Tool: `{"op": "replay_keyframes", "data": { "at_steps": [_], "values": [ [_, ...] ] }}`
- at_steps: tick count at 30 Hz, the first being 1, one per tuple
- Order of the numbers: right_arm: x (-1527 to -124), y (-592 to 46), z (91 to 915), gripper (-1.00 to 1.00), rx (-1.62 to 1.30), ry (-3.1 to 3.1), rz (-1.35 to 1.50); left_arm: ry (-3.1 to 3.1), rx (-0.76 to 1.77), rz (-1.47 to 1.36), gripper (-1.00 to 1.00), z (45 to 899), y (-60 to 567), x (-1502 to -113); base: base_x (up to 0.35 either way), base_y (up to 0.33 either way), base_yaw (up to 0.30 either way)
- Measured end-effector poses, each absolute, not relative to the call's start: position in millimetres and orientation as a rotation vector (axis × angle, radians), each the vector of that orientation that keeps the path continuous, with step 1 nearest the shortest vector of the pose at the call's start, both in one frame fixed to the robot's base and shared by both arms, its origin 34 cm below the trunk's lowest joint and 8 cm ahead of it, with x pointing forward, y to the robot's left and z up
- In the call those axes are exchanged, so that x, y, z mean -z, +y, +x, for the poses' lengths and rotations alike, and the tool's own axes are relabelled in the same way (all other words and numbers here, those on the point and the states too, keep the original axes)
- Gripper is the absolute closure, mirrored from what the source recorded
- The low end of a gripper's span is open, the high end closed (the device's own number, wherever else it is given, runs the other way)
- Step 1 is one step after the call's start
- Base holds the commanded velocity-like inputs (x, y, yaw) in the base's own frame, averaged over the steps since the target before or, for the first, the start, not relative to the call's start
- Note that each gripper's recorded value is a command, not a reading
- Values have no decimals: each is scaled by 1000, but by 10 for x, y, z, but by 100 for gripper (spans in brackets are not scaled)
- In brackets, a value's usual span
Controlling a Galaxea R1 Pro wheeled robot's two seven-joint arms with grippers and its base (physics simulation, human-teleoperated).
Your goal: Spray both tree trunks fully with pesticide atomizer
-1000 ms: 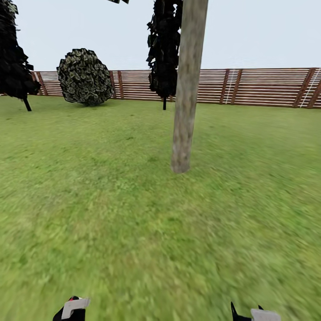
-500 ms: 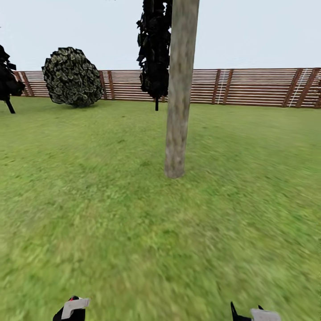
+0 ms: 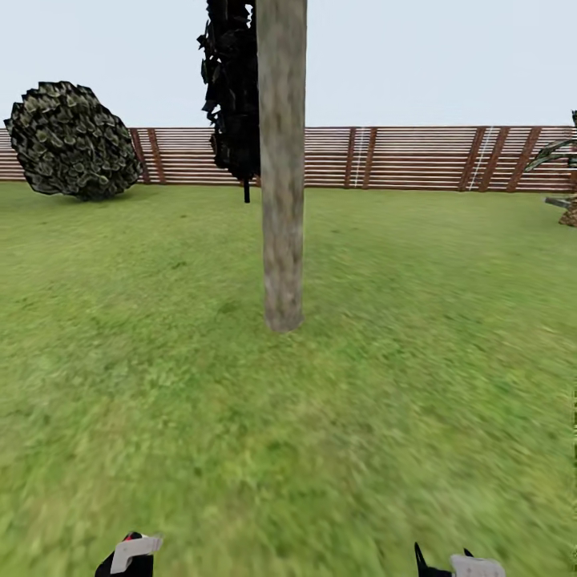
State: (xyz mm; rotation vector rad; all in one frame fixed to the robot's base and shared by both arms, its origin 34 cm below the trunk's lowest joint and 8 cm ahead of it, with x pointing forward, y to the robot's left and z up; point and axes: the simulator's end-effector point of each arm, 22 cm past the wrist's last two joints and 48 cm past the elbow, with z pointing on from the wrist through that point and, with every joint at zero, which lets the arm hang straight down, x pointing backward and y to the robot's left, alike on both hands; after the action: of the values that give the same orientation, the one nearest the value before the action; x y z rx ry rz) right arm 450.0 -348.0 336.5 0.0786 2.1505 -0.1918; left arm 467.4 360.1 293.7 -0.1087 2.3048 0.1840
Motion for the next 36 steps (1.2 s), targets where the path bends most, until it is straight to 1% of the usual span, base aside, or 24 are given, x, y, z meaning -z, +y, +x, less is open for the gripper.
{"op": "replay_keyframes", "data": {
  "at_steps": [5,25,36],
  "values": [
    [-3372,-3486,4504,-100,193,2148,80,2303,-184,-109,100,4680,3601,-2943,338,0,-87],
    [-3395,-3443,4534,-100,187,2140,85,2303,-184,-109,100,4681,3601,-2944,338,20,-1],
    [-3379,-3442,4518,-100,187,2144,85,2304,-184,-109,100,4674,3601,-2941,338,1,76]
  ]
}}
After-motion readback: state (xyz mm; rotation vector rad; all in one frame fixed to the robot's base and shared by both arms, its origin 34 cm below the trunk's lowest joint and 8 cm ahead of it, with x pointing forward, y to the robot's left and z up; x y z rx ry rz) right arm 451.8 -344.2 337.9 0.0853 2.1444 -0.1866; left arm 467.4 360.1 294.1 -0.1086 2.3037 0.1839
